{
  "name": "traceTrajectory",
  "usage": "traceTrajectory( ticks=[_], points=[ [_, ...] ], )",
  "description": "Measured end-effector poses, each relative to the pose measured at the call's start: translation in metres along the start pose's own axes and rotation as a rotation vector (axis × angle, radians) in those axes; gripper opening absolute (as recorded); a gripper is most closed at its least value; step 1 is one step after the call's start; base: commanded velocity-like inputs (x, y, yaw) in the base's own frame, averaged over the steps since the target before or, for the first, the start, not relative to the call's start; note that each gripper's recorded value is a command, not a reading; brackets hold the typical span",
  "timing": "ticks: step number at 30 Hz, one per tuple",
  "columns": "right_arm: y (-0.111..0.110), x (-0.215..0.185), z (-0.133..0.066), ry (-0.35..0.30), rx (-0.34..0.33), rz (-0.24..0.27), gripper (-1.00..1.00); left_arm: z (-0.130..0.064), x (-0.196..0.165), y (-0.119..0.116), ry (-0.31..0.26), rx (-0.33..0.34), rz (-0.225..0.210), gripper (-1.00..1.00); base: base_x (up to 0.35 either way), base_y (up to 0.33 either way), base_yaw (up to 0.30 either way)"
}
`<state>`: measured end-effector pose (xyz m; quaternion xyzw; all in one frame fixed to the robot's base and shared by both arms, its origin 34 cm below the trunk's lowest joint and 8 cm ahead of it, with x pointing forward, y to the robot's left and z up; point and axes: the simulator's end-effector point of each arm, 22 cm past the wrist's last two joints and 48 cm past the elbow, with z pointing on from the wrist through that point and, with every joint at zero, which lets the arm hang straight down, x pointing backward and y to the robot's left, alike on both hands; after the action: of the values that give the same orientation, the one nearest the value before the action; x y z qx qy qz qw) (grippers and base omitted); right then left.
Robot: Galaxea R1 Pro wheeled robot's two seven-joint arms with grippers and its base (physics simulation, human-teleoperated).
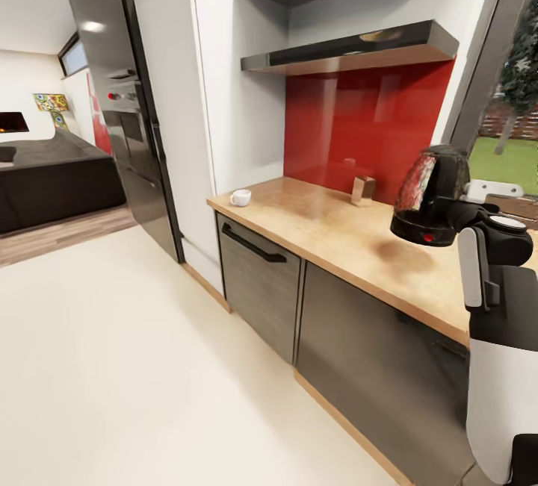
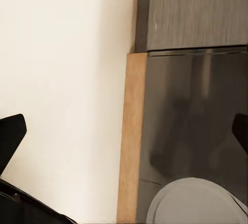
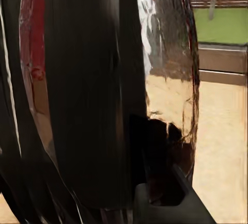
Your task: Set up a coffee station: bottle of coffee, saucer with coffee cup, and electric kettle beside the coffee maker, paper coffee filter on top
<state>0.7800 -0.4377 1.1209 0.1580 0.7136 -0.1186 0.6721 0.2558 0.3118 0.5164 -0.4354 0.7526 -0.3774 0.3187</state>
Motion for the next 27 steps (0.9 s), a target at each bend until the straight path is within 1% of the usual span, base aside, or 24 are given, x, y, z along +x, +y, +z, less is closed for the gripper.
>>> traceTrajectory(
  ticks=[5, 8, 10, 11, 12, 13, 15, 16, 17, 18, 19, 20, 21, 22, 23, 24, 26, 27],
  points=[
    [-0.001, 0.000, 0.000, -0.001, 0.003, -0.001, -1.00, 0.000, 0.000, 0.000, 0.000, 0.000, 0.000, 1.00, -0.332, 0.000, -0.007],
    [-0.007, -0.004, 0.000, -0.006, 0.011, -0.006, -1.00, 0.000, 0.000, 0.000, -0.001, 0.000, 0.000, 1.00, -0.332, 0.000, -0.002],
    [-0.019, -0.010, 0.002, -0.017, 0.019, -0.036, -1.00, 0.000, 0.000, 0.000, 0.001, 0.000, 0.001, 1.00, -0.332, 0.000, 0.000],
    [-0.012, -0.011, 0.002, -0.018, -0.016, -0.032, -1.00, 0.000, 0.000, 0.000, 0.001, 0.000, 0.001, 1.00, -0.327, 0.000, 0.000],
    [0.000, -0.013, 0.001, -0.021, -0.088, -0.033, -1.00, 0.000, 0.000, 0.000, 0.001, 0.001, 0.001, 1.00, -0.319, 0.000, 0.000],
    [0.002, -0.014, 0.001, -0.022, -0.107, -0.025, -1.00, 0.000, 0.000, 0.000, 0.001, 0.000, 0.001, 1.00, -0.308, 0.000, 0.000],
    [-0.016, -0.019, 0.003, -0.031, -0.060, -0.069, -1.00, 0.000, 0.000, 0.000, 0.002, 0.000, 0.001, 1.00, -0.300, 0.000, 0.000],
    [-0.021, -0.024, 0.003, -0.038, -0.065, -0.070, -1.00, 0.000, 0.001, 0.000, 0.002, 0.000, 0.001, 1.00, -0.270, 0.000, 0.000],
    [-0.031, -0.038, 0.005, -0.007, -0.093, -0.078, -1.00, 0.000, 0.001, 0.000, 0.003, 0.000, 0.000, 1.00, -0.264, 0.000, 0.000],
    [-0.038, -0.050, 0.002, -0.016, -0.070, -0.099, -1.00, 0.000, 0.001, 0.000, 0.002, 0.001, 0.000, 1.00, -0.261, 0.000, 0.000],
    [-0.037, -0.051, 0.002, -0.008, -0.079, -0.094, -1.00, 0.000, 0.001, 0.000, 0.003, 0.000, 0.000, 1.00, -0.255, 0.000, 0.000],
    [-0.035, -0.055, 0.000, -0.001, -0.111, -0.069, -1.00, 0.000, 0.001, 0.000, 0.003, 0.000, 0.000, 1.00, -0.252, 0.000, 0.000],
    [-0.037, -0.057, 0.000, 0.001, -0.119, -0.059, -1.00, 0.000, 0.001, 0.000, 0.003, 0.000, 0.000, 1.00, -0.244, 0.000, 0.000],
    [-0.043, -0.060, 0.000, 0.001, -0.114, -0.058, -1.00, 0.000, 0.001, 0.000, 0.003, 0.000, 0.000, 1.00, -0.236, 0.000, 0.000],
    [-0.051, -0.068, -0.003, -0.004, -0.142, -0.043, -1.00, 0.000, 0.001, 0.000, 0.003, 0.001, 0.000, 1.00, -0.233, 0.000, 0.000],
    [-0.056, -0.071, -0.003, -0.007, -0.144, -0.045, -1.00, 0.000, 0.001, 0.000, 0.003, 0.000, 0.000, 1.00, -0.226, 0.000, 0.000],
    [-0.063, -0.080, -0.007, -0.017, -0.180, -0.045, -1.00, 0.000, 0.001, 0.000, 0.003, 0.000, 0.000, 1.00, -0.219, 0.000, 0.000],
    [-0.065, -0.081, -0.008, -0.018, -0.185, -0.046, -1.00, 0.000, 0.001, 0.000, 0.003, 0.000, 0.000, 1.00, -0.210, 0.000, 0.000]
  ],
)
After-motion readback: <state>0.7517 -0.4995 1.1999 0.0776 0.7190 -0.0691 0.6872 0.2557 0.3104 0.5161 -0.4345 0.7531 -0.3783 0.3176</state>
